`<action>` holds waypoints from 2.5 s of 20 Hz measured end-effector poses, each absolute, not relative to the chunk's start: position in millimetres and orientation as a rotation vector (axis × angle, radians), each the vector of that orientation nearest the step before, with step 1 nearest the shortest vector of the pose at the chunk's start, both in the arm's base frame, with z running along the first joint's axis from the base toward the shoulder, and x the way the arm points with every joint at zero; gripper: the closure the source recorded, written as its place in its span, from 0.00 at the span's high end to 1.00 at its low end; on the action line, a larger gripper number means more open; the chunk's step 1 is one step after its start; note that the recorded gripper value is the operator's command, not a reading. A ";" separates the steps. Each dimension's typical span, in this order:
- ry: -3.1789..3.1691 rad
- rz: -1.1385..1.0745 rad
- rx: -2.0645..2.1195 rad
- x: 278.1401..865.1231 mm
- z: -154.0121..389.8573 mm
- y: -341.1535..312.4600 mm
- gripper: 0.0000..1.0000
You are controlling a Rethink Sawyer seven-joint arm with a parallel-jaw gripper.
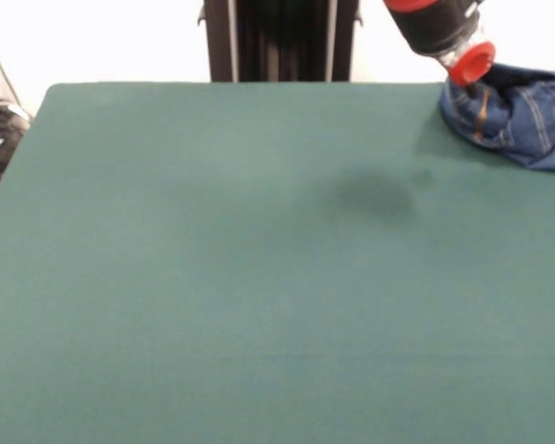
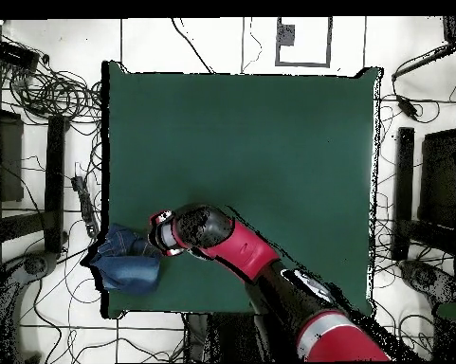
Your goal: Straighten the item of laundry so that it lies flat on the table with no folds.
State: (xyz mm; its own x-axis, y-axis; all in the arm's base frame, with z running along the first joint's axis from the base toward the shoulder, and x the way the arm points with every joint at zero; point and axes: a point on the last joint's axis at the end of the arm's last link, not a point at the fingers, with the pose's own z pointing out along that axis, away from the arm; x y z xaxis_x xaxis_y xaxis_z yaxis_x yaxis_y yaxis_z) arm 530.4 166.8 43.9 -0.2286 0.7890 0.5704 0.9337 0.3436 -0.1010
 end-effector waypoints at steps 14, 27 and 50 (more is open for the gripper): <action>-2.049 -0.374 -1.520 531.0 43.8 170.5 0.00; -1.985 -0.448 -1.566 535.1 48.6 195.2 1.00; -1.995 -0.551 -1.645 519.7 12.3 216.9 1.00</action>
